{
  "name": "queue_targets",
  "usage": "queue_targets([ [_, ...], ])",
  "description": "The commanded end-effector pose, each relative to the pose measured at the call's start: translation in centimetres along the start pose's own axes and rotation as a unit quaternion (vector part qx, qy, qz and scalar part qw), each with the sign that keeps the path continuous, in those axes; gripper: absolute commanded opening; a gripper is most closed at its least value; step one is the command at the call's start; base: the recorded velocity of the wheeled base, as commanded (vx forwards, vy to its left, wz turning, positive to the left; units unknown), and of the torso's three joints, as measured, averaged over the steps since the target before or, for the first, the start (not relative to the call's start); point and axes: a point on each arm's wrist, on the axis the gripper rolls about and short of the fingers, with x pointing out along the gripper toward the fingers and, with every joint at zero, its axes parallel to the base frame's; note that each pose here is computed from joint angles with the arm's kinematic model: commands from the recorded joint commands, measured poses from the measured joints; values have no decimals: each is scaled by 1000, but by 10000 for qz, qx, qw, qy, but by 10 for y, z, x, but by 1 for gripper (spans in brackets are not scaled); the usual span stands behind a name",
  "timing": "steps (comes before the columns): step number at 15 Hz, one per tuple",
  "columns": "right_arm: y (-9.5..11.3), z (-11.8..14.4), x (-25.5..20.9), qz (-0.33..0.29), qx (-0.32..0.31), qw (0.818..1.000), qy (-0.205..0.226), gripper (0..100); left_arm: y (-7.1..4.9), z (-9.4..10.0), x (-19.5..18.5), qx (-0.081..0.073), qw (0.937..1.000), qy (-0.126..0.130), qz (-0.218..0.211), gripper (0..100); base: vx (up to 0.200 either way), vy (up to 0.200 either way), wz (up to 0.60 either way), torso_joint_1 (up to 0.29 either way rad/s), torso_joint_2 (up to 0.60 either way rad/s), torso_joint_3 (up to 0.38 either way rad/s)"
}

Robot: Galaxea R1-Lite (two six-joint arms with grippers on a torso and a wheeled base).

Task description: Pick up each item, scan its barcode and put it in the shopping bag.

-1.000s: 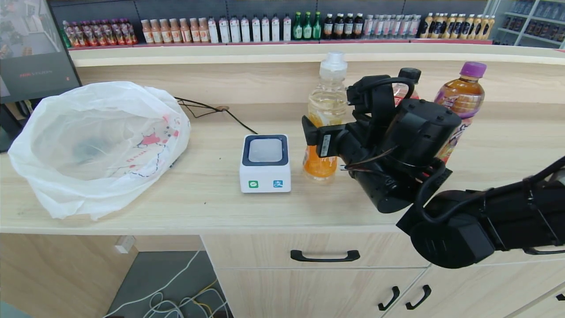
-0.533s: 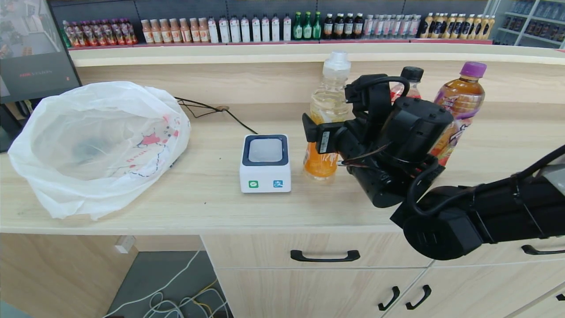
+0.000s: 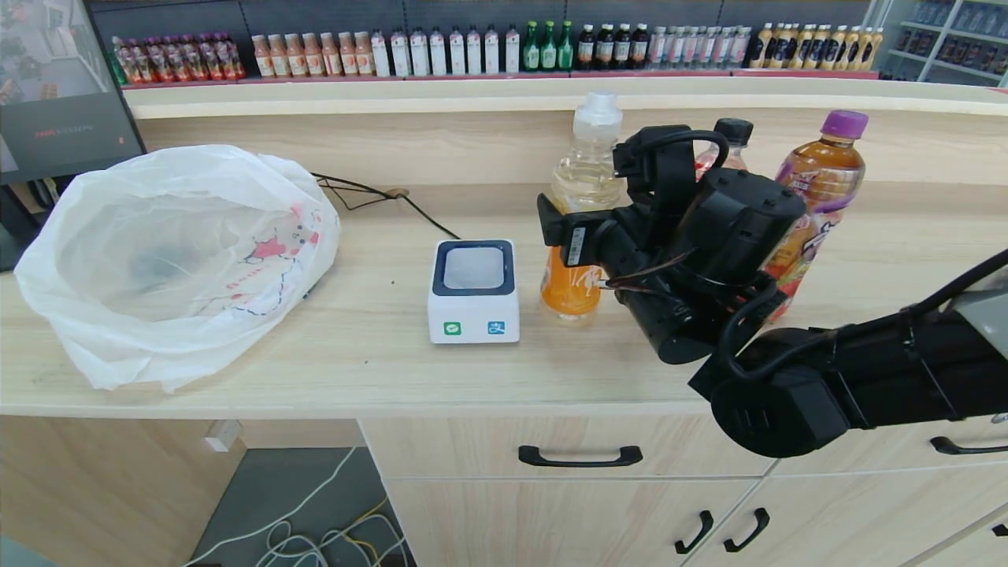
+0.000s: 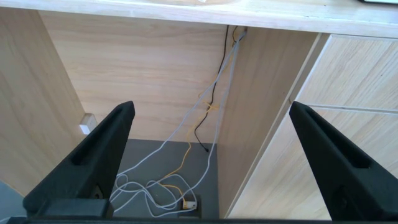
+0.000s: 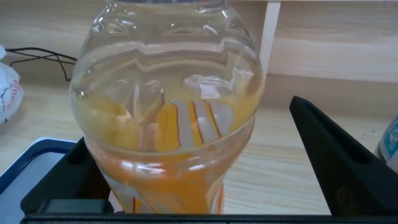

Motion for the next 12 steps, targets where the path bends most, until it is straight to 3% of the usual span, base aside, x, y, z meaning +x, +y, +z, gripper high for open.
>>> queue_targets([
  [1, 1, -1, -1, 31, -2, 10000, 5, 100, 0, 0, 0, -1, 10000, 2, 3, 100, 0, 0, 0, 0, 0, 0],
  [6, 7, 1, -4, 107, -79, 9999, -31, 100, 0, 0, 0, -1, 10000, -6, 3, 100, 0, 0, 0, 0, 0, 0],
  [7, 7, 0, -4, 107, -63, 9999, -31, 0, 0, 0, 0, -1, 10000, -6, 3, 100, 0, 0, 0, 0, 0, 0],
  [12, 10, 4, -7, 134, 86, 9998, -136, 0, 0, 0, 0, -1, 10000, 2, 3, 100, 0, 0, 0, 0, 0, 0],
])
